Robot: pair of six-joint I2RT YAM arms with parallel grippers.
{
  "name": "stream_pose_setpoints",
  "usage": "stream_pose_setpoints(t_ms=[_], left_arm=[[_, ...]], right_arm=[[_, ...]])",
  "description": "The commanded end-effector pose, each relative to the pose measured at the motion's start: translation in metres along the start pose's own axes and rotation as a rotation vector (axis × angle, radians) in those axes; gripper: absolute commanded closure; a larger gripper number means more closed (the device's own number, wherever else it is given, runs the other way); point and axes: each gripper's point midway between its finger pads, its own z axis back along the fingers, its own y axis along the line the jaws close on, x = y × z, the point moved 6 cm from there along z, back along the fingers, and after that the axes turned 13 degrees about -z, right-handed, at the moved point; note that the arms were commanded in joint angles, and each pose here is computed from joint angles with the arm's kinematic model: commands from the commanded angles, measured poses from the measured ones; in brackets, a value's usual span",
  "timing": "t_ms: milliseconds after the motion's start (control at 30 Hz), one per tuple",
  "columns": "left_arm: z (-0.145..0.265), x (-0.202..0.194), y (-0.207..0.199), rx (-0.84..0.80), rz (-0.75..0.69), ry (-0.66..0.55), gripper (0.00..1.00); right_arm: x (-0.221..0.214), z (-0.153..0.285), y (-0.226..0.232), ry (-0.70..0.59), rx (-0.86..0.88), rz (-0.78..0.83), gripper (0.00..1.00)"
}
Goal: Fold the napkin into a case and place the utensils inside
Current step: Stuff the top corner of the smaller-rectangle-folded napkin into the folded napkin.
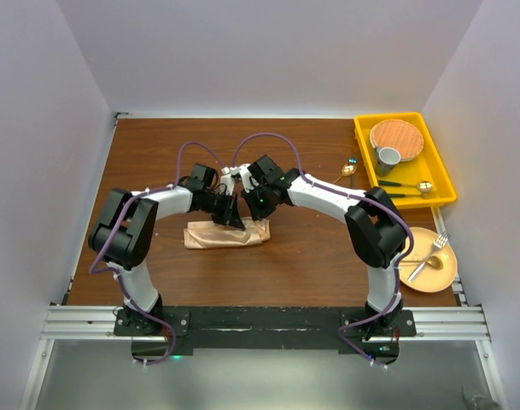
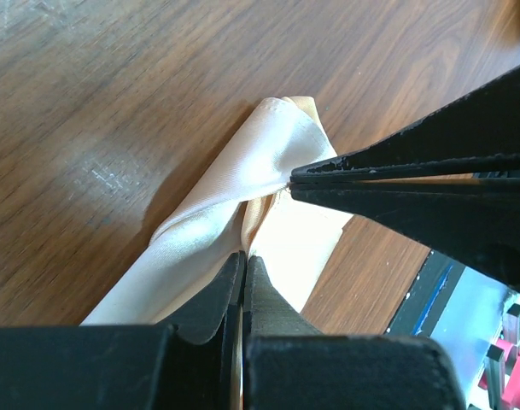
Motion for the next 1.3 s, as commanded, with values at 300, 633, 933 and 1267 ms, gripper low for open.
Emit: stream_pose_setpoints(t_ms=[300,633,933,1267], left_arm=[[0.004,0.029,-0.006,-0.006,-0.041,-0.084,1.00],[-0.007,0.042,0.007,0.015,0.046,-0.060,1.00],[-0.023,0.014,0.020,0.061,0.102,0.031,1.00],[-0.013,0.052,-0.008,-0.035,0.073,-0.115,1.00]], right_arm=[[0.000,0.012,0.004,-0.019,0.030,-0.006,1.00],[0.000,0.012,0.005,-0.019,0.041,-0.006,1.00],[0.008,0.016,0.006,-0.050,0.032,-0.011,1.00],[-0.001,0.008,0.006,-0.020,0.048,-0.026,1.00]])
